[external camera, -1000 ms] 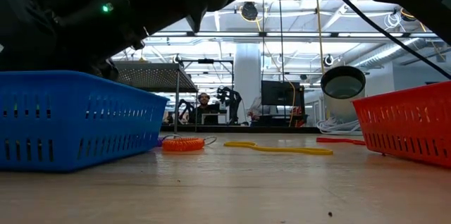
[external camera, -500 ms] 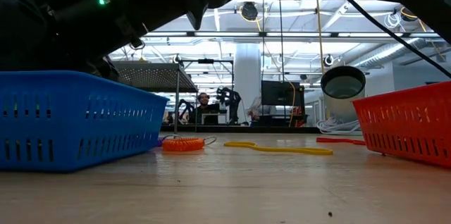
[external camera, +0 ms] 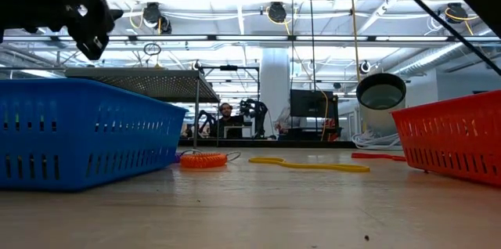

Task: Pick & Place Office Desk Supplies
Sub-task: Put the orange spring rubberband into the green bin

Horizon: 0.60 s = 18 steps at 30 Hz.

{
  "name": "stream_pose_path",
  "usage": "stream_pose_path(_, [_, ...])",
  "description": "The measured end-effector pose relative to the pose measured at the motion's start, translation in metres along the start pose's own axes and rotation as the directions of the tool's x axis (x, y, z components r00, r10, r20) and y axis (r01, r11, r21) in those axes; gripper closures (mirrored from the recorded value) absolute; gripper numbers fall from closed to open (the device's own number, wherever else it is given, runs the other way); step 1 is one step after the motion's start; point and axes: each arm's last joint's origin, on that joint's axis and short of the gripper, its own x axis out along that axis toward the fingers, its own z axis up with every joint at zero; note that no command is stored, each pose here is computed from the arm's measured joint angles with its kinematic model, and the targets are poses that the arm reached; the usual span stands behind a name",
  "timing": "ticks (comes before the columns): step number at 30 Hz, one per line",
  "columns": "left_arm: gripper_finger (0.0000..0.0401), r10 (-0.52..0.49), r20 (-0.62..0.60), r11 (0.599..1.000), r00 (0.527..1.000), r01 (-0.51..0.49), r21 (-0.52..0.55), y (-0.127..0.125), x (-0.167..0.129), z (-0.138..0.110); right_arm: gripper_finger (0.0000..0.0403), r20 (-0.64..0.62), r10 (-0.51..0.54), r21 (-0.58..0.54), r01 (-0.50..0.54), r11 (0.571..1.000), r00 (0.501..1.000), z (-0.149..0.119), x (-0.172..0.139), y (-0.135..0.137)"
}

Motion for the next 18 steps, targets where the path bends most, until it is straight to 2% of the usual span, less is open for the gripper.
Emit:
stream_pose_path(3, [0.0215, 0.0, 0.0, 1.0, 1.0, 0.0, -0.001, 0.0, 0.0, 0.0, 0.0337, -0.039, 0.003, -0.021, -0.004, 1.0, 0.999, 0.01, -0.01, 0.003])
stream_pose_path(7, [0.0215, 0.0, 0.0, 1.0, 1.0, 0.0, 0.0, 0.0, 0.0, 0.0, 0.0337, -0.159, -0.005, -0.033, -0.001, 0.999, 0.987, 0.017, -0.024, 0.002])
stream_pose_path(10, [0.0215, 0.0, 0.0, 1.0, 1.0, 0.0, 0.0, 0.0, 0.0, 0.0, 0.0337, -0.272, -0.013, -0.053, -0.001, 0.999, 0.962, 0.02, -0.037, 0.001])
stream_pose_path(18, [0.0215, 0.001, -0.001, 1.0, 1.0, -0.001, -0.002, 0.0, 0.0, 0.0, 0.0337, -0.471, -0.032, -0.152, -0.045, 0.987, 0.881, 0.032, -0.073, 0.0])
